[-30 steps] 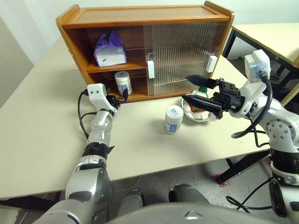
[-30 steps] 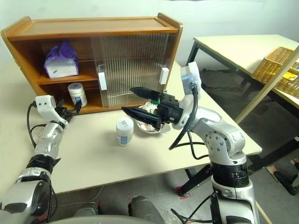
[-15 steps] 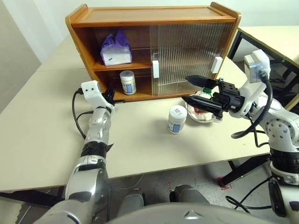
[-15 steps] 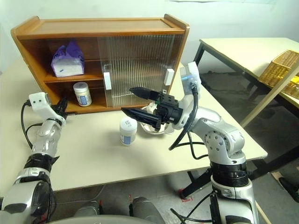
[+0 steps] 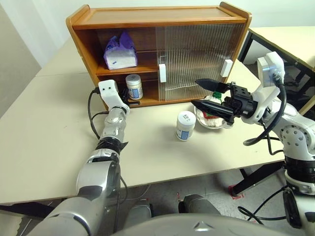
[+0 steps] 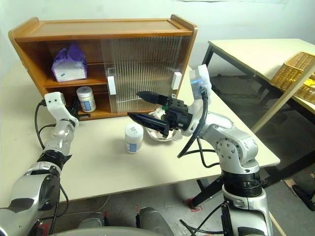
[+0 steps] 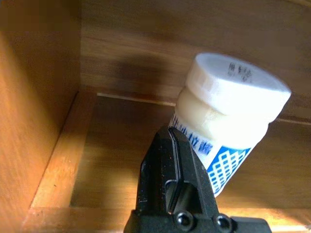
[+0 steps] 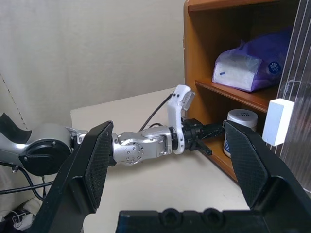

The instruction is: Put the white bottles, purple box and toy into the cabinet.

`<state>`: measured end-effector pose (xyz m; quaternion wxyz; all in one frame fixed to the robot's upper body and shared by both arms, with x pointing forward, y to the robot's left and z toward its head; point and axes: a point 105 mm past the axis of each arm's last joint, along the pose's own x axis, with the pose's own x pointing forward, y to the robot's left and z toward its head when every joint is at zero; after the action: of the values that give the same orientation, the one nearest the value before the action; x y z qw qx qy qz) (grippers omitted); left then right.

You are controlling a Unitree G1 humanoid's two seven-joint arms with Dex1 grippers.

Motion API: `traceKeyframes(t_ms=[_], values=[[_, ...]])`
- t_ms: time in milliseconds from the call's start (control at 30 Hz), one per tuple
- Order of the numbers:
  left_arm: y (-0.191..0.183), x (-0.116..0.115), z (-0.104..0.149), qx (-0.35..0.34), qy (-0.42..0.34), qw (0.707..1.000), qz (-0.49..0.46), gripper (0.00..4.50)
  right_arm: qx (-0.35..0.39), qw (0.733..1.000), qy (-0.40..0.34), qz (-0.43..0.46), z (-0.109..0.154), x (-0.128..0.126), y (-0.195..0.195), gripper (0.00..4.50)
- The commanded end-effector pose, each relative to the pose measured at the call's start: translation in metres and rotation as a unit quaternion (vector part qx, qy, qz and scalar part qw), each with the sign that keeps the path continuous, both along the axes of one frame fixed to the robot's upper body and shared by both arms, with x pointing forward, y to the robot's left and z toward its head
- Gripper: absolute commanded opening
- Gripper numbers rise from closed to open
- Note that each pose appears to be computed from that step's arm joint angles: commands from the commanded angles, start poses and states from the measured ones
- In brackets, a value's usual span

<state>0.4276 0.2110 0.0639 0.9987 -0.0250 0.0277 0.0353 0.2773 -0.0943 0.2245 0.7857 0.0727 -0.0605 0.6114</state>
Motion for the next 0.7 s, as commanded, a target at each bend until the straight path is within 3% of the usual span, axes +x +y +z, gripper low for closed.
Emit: traceKeyframes(t_ms=[33,700], values=[[-0.005,0.003,-0.001,0.006,0.007,1.0,-0.002,0.04,-0.006,1.0,-0.005,0.004,0.003,-0.002,0.001,4.5],[-0.038,0.012,-0.005,0.005,0.039,0.996,-0.081,0.04,-0.009,1.0,-0.007,-0.003,0.005,-0.005,0.001,4.5]])
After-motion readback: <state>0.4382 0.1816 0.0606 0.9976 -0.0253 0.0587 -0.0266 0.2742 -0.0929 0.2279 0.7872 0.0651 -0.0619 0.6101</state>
